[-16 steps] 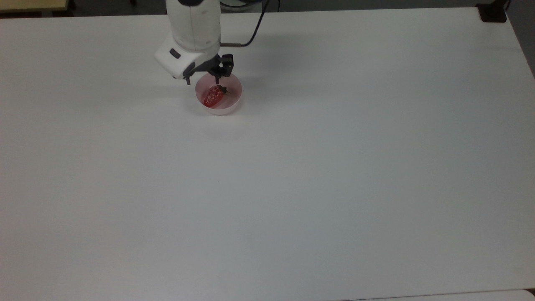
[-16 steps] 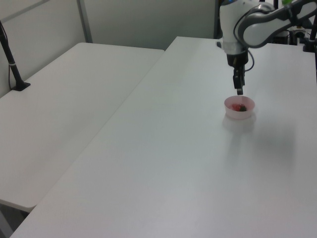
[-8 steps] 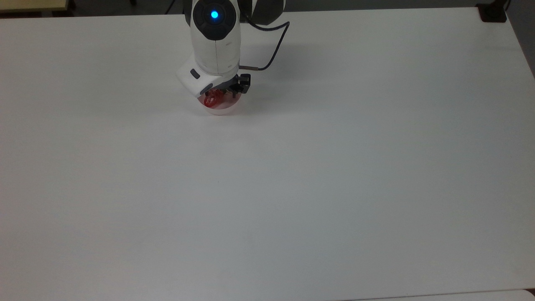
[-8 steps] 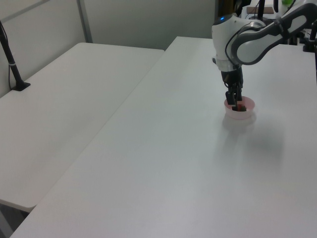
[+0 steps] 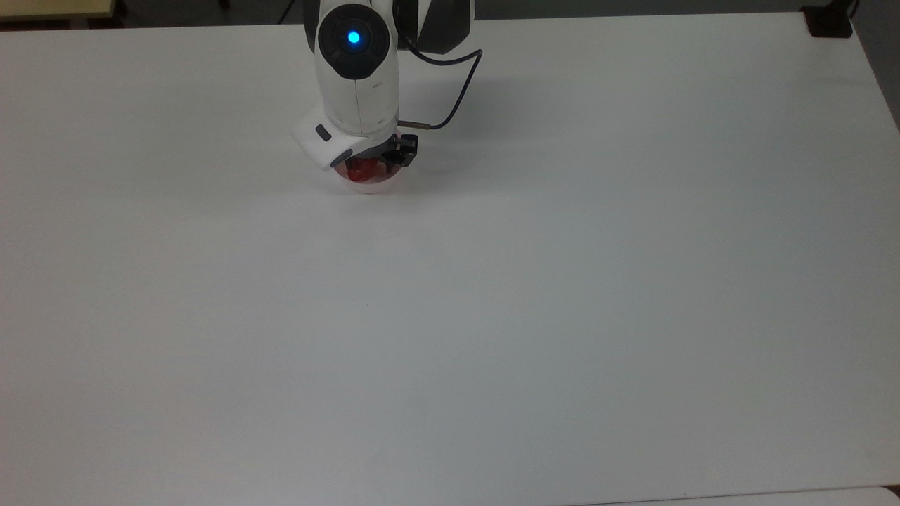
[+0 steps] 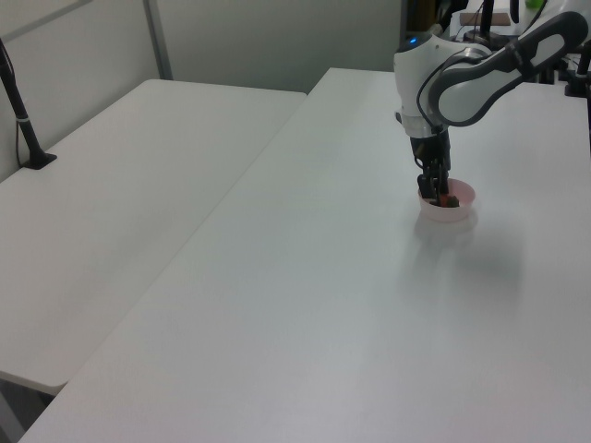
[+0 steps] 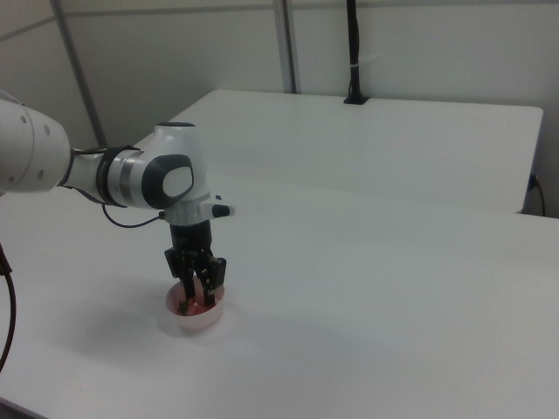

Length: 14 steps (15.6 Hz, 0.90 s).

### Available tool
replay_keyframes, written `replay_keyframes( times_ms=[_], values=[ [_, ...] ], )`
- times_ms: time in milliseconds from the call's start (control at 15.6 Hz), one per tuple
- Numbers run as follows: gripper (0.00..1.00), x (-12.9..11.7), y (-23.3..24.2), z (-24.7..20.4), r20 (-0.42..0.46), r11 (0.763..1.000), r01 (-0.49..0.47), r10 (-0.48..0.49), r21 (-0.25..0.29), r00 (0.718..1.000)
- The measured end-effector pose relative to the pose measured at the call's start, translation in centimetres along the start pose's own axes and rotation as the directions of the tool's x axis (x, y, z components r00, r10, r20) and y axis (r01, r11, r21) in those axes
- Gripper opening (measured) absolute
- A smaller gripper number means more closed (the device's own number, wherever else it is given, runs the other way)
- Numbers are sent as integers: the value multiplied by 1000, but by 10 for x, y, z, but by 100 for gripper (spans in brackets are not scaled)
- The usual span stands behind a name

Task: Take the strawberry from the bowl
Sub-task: 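Close the gripper on the red strawberry inside the bowl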

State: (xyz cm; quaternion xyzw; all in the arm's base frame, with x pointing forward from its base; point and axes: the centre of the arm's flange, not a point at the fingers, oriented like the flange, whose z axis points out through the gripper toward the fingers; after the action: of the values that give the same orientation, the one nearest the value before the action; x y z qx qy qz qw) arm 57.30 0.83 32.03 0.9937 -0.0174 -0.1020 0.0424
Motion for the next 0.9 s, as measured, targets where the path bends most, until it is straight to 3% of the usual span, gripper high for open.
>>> replay_keyframes(
  times_ms=[128,257,449,770,834,898],
  values=[
    [52,0,0,0,0,1000,-1,1,0,1000],
    [41,0,0,0,0,1000,-1,1,0,1000],
    [34,0,0,-1,-1,1000,-2,2,0,1000],
    [30,0,0,-1,-1,1000,-2,2,0,1000],
    [32,0,0,0,-1,1000,-2,2,0,1000],
    [41,0,0,0,3,1000,-2,2,0,1000]
  ],
)
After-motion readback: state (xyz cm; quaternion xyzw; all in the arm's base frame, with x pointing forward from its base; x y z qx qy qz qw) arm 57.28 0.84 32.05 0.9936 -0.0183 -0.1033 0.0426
